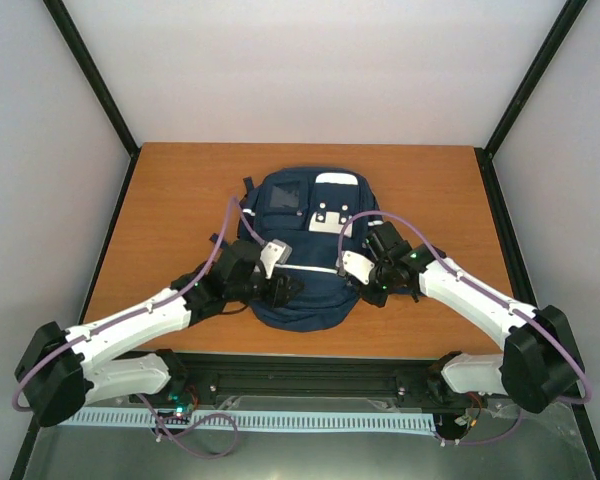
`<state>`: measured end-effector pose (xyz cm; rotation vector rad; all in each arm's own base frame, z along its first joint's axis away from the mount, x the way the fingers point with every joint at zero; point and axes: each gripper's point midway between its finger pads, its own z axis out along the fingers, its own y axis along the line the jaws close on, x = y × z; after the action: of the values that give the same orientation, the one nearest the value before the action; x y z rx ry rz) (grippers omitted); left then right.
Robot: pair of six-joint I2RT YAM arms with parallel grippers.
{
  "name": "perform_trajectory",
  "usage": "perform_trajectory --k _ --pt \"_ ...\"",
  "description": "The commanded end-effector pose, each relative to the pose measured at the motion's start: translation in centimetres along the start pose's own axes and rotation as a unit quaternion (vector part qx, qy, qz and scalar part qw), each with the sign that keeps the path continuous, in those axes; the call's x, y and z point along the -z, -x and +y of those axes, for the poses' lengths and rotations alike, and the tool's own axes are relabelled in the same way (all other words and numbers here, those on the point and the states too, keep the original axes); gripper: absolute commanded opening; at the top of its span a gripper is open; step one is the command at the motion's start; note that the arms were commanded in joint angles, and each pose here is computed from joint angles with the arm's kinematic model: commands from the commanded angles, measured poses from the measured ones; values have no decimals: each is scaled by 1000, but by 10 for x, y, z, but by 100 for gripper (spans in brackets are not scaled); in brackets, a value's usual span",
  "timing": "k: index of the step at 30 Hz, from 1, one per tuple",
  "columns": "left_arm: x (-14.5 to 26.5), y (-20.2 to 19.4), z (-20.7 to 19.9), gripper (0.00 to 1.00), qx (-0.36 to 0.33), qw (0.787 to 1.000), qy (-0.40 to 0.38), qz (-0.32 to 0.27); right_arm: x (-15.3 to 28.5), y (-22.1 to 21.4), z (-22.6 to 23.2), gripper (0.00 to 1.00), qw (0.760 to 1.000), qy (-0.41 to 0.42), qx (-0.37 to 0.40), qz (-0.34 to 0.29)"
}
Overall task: Pack the student bag
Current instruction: Zip the student bag at the center of the board.
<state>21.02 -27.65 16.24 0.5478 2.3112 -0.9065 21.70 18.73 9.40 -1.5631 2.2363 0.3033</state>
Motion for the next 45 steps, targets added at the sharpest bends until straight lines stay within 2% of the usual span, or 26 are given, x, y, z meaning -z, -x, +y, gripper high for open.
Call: perform_trajectory --k 1,3,7,14,16,20,23,26,30,37,45 --pt "1 18 -10 49 -88 993 -13 -83 2 16 3 3 999 11 10 -28" --pt "-6 18 -15 49 -125 987 -8 -100 1 15 3 3 999 17 7 -30" --pt "-30 11 -23 46 -222 970 34 -89 3 19 4 3 998 39 -11 -44" --pt "-56 8 -42 47 -360 925 96 -75 5 21 0 3 997 57 -27 -53" --pt "-63 4 -44 45 -388 914 102 -67 5 20 -1 3 996 61 -30 -52" --pt "-78 4 -35 41 -434 884 162 -55 3 19 0 3 996 64 -32 -51" --pt "-89 4 -36 34 -464 866 183 -46 2 18 0 3 996 68 -35 -51" --pt "-93 5 -41 22 -483 852 196 -50 3 18 -2 3 996 66 -40 -52" --pt "-92 6 -42 2 -482 852 199 -52 4 13 -14 3 996 54 -52 -48" --pt "-90 -4 -40 1 -469 863 185 -42 5 -2 -53 3 997 -13 -68 -28" --pt "-91 -5 -43 1 -452 873 175 -44 9 10 -94 3 991 -83 -102 -37"
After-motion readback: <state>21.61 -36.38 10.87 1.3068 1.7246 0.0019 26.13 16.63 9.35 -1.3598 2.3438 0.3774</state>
